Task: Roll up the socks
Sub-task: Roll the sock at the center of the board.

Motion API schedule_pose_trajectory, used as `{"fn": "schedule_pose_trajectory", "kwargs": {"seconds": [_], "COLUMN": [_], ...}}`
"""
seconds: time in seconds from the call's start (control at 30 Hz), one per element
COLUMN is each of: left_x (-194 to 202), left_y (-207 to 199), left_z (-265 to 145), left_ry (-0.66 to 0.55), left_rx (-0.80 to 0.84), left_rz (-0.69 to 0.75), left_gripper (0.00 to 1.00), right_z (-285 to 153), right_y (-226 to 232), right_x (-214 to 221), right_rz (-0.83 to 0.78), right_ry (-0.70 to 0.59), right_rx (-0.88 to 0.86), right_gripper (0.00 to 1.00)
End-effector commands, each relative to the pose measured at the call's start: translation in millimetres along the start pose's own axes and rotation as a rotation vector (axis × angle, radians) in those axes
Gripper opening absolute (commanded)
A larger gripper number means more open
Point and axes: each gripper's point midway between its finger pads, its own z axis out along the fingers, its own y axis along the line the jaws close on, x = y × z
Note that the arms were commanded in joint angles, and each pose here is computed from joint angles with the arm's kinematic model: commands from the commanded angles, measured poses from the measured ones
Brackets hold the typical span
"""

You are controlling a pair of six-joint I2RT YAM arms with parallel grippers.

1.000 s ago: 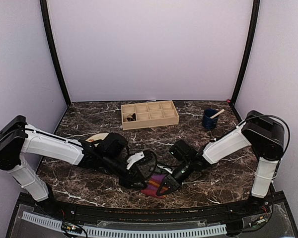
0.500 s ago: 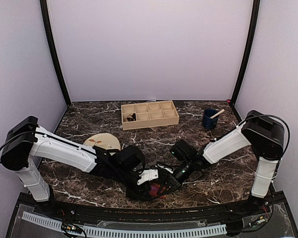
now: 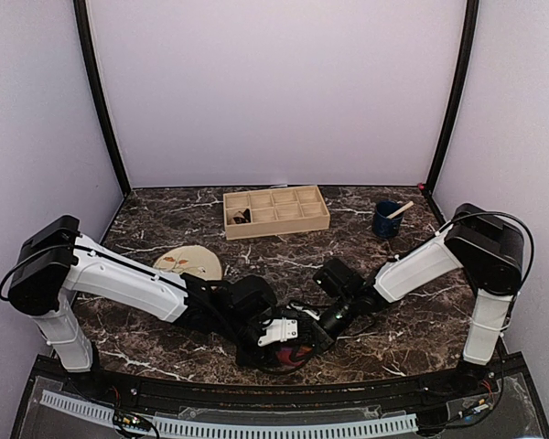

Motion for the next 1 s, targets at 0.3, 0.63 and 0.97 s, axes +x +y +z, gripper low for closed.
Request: {"fn": "schedule_pose_trajectory", "kwargs": {"seconds": [0.3,0.63,0.97], "left_x": [9.8,-0.5,-6.7], "left_y": [3.9,-11.5,-27.8], "left_z": [4.5,-0.9,5.7], "left_ry": [0.059,0.024,0.072], "left_rx": [-0.032,0.056,0.192], "left_rz": [0.071,0.108,0.066], "left_gripper": [0.32,0.23,0.0], "right_z": [0.7,1.9,0.0], "right_y": [-9.4,-11.3,-19.6], "right_x": [18.4,21.8,23.9], "right_rz": [0.05,0.065,0.074], "right_ry": [0.047,0.055,0.06], "right_rx": [0.018,0.018,0.068], "right_gripper": [0.0,0.0,0.0]}}
